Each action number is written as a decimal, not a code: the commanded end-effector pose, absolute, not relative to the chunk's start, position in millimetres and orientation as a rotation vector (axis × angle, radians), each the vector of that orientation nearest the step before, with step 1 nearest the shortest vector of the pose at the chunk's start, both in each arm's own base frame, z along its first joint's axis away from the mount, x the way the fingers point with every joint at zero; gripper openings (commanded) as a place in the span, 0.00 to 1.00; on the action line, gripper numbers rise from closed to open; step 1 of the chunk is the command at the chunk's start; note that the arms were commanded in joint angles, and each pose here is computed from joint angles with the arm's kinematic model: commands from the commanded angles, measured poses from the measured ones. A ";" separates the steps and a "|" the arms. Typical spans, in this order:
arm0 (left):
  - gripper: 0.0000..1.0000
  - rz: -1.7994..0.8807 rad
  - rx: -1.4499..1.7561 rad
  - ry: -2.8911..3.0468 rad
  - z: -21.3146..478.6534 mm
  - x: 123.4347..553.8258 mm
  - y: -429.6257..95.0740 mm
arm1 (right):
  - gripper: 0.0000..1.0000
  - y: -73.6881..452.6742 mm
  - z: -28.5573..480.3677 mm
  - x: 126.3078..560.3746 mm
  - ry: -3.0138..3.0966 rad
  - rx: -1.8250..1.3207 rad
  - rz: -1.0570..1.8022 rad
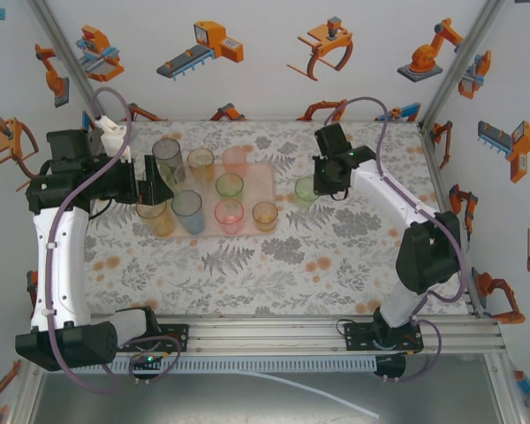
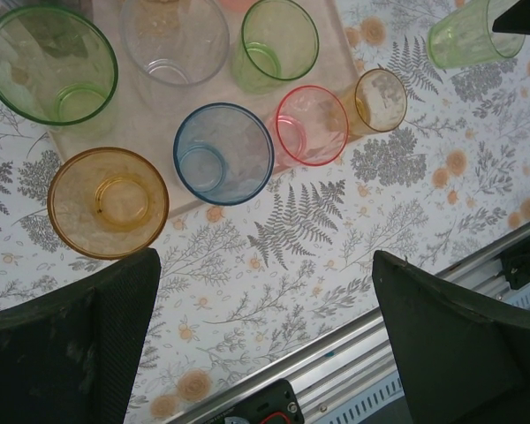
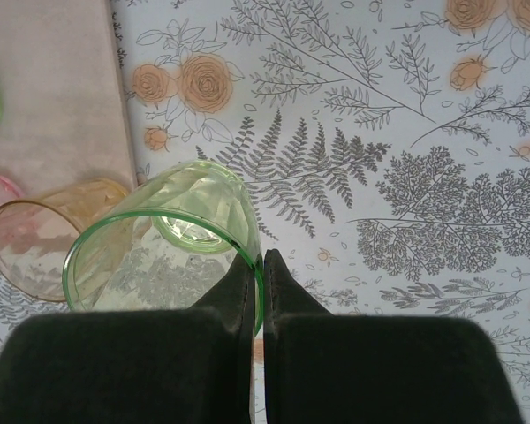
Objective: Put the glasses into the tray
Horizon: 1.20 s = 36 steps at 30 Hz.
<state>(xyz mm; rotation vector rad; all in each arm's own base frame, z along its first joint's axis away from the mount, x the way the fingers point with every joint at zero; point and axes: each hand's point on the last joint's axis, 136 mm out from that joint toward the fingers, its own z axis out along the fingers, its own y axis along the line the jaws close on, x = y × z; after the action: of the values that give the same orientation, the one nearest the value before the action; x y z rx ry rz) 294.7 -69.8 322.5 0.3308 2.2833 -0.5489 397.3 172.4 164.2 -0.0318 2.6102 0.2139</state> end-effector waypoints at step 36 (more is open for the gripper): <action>0.97 -0.497 0.287 2.230 335.3 284.2 -56.1 | 0.00 286.9 168.9 469.1 2.547 -0.160 0.292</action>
<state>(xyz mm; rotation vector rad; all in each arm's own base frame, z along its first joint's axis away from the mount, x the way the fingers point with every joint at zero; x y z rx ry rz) 287.2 -55.9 329.9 0.2678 2.2531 -0.5044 464.8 284.3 163.7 -0.1534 2.5617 0.3257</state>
